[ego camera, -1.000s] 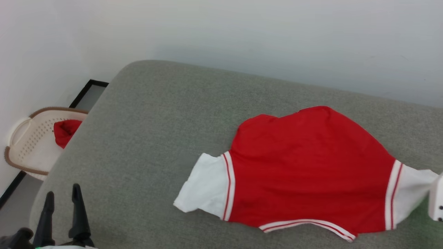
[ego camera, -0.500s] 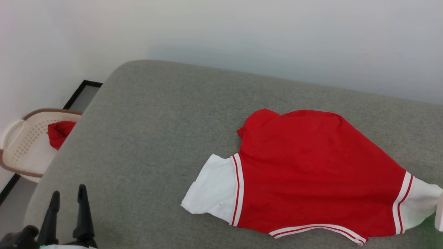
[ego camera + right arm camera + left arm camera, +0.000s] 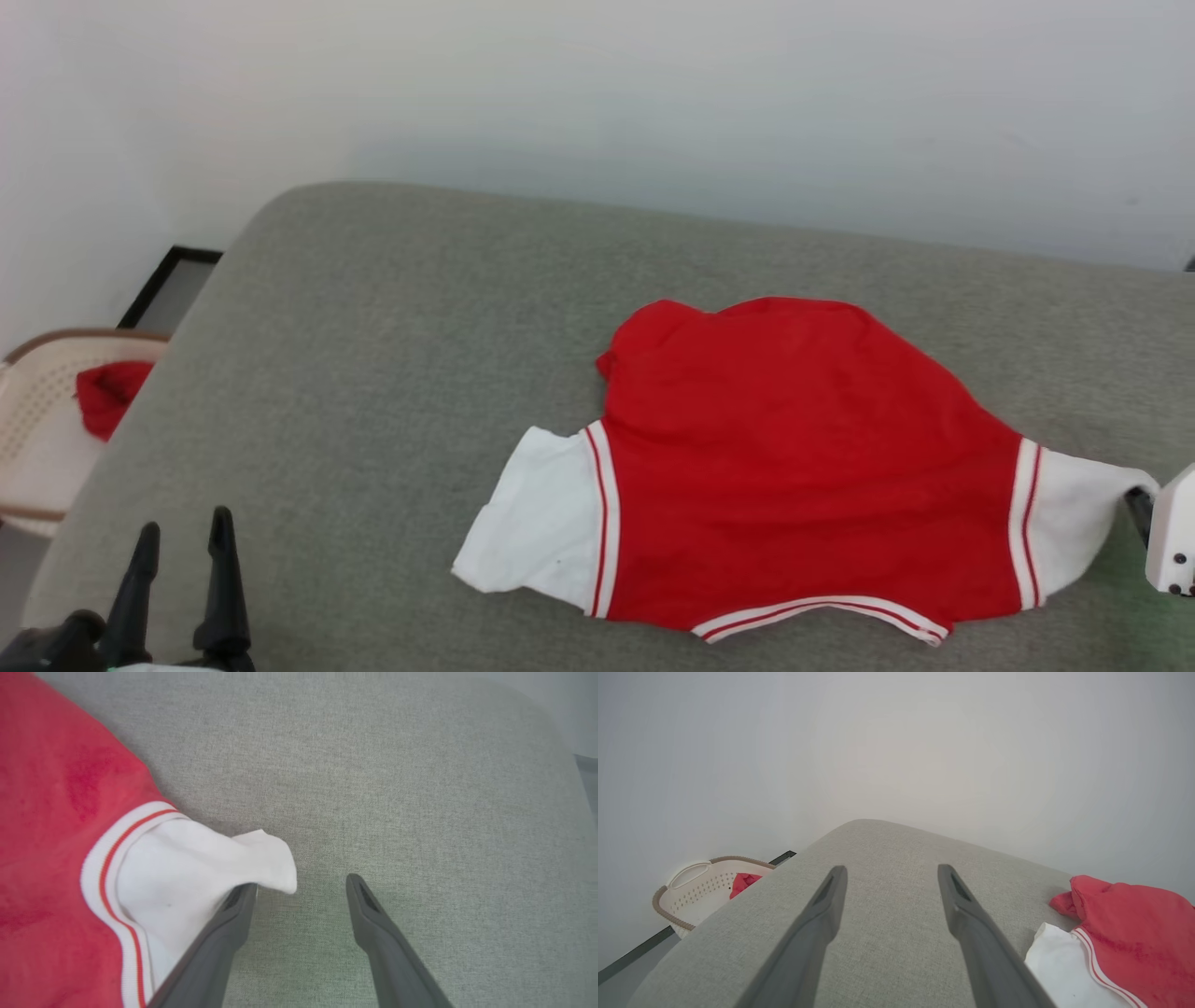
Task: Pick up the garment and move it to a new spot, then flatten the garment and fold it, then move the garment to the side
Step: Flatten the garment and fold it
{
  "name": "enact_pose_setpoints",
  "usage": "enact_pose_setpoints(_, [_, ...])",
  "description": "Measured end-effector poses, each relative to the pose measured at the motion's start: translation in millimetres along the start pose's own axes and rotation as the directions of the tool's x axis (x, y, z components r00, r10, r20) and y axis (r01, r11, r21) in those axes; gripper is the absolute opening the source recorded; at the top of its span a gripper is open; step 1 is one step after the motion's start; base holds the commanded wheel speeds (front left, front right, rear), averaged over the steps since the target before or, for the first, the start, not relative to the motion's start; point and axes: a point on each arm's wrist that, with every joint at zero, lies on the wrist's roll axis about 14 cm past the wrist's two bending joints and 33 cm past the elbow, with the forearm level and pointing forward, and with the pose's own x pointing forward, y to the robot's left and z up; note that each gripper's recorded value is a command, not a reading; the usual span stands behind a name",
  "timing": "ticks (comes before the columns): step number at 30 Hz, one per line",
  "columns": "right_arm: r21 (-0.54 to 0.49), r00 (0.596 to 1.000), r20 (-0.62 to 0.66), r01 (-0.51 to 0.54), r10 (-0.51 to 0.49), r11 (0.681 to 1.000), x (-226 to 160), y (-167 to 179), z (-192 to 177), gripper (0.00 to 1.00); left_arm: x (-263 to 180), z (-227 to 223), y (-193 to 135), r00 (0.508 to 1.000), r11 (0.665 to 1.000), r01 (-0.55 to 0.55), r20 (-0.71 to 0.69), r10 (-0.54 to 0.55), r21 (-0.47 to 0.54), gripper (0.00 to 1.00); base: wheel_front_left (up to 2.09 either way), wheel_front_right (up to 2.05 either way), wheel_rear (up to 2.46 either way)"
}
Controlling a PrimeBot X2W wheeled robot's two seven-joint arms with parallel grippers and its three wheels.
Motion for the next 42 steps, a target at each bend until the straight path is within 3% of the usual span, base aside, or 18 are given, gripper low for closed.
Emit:
enact_pose_setpoints(10, [0.025, 0.983, 0.184, 0.003, -0.007, 1.000, -33.9, -12.1, 24.4, 1.00, -0.3, -0.5, -17.9, 0.997, 0.997, 0.075, -0.002, -0.075, 0.035, 1.00, 0.00, 0.00, 0.00])
enact_pose_setpoints(20, [0.071, 0.916, 0.400, -0.023, -0.008, 0.997, -77.9, -14.0, 32.5, 1.00, 1.9, -3.5, -48.7, 0.985, 0.984, 0.175, -0.007, -0.175, 0.031, 1.00, 0.00, 0.00, 0.00])
enact_pose_setpoints(26, [0.117, 0.881, 0.472, -0.024, -0.034, 0.993, -99.2, -15.2, 26.8, 1.00, 8.7, -15.8, -80.0, 0.956, 0.962, 0.273, -0.105, -0.274, -0.024, 1.00, 0.00, 0.00, 0.00])
enact_pose_setpoints(32, [0.161, 0.861, 0.505, -0.021, -0.065, 0.987, -113.6, -12.2, 19.4, 1.00, 22.3, -29.9, -108.2, 0.881, 0.928, 0.360, -0.292, -0.372, -0.098, 1.00, 0.00, 0.00, 0.00])
enact_pose_setpoints(38, [0.216, 0.856, 0.509, -0.022, -0.093, 0.976, -121.4, -10.7, 10.5, 1.00, 37.5, -48.0, -123.1, 0.767, 0.912, 0.374, -0.498, -0.405, -0.168, 1.00, 0.00, 0.00, 0.00])
enact_pose_setpoints(42, [0.251, 0.863, 0.492, -0.017, -0.112, 0.968, -122.2, -12.0, 0.8, 1.00, 38.1, -69.0, -125.1, 0.660, 0.918, 0.351, -0.647, -0.381, -0.183, 1.00, 0.00, 0.00, 0.00])
